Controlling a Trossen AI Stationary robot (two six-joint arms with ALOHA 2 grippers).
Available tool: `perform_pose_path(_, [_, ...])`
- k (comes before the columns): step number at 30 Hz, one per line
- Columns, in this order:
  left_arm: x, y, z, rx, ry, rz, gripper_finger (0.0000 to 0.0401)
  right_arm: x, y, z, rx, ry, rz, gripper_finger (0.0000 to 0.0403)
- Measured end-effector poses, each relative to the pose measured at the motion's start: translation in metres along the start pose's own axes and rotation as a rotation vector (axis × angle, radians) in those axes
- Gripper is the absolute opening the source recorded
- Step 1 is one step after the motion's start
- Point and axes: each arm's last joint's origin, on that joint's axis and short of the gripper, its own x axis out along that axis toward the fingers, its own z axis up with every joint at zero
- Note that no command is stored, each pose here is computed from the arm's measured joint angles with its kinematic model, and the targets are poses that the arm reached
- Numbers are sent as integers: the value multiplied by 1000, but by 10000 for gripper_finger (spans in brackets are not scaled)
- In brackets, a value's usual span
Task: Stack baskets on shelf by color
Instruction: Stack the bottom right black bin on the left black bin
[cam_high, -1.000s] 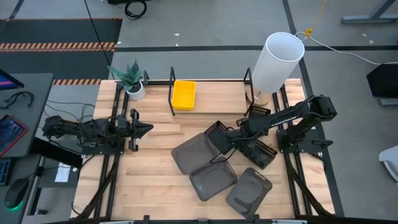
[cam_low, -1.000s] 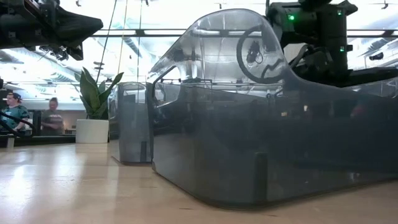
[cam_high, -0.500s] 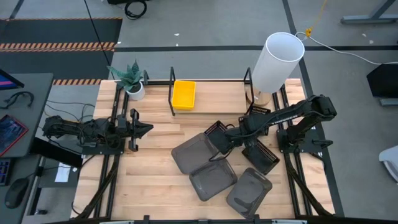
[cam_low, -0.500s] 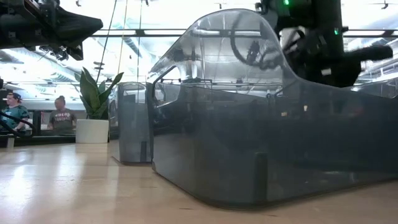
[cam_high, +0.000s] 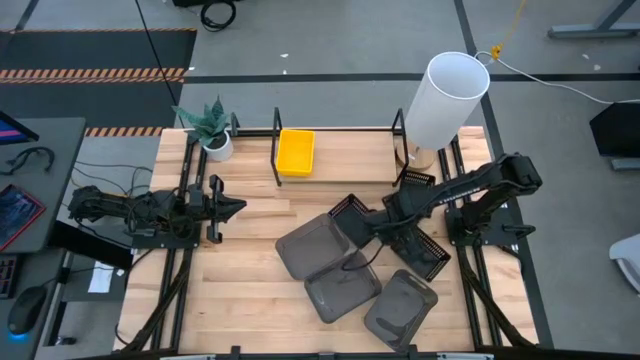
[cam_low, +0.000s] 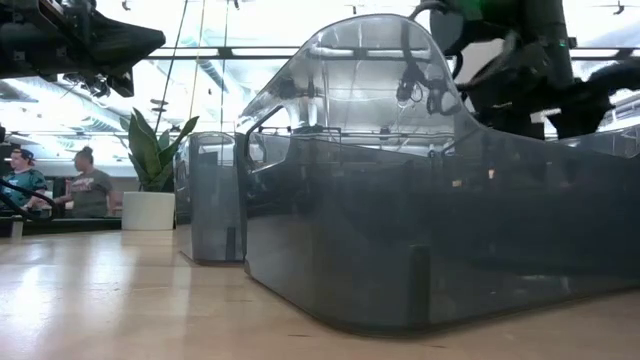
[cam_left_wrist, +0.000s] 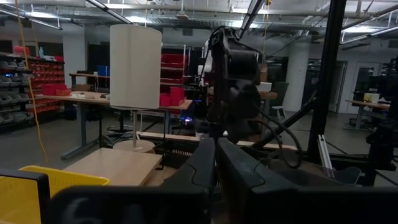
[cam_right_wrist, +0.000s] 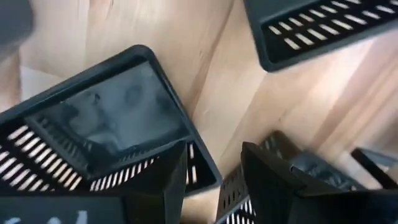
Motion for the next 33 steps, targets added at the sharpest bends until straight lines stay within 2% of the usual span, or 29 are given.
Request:
perform_pose_path(5, [0, 0, 0, 0, 0, 0, 33, 13, 10, 0, -71, -5, -32, 157])
perform_pose_path(13, [0, 0, 0, 0, 0, 0, 30, 33, 16, -2, -89, -32, -34, 146])
perform_pose_path(18, [0, 0, 0, 0, 0, 0, 23, 38, 17, -3, -89, -34, -33, 104])
perform_pose_path(25, [0, 0, 0, 0, 0, 0, 35, 38, 18, -3, -94, -36, 26, 19])
perform_pose_path(29, [0, 0, 0, 0, 0, 0, 35, 34, 18, -1, -92, -49, 41, 15])
perform_pose_path(33, [0, 0, 0, 0, 0, 0, 28, 22, 16, 1, -92, -40, 10, 15])
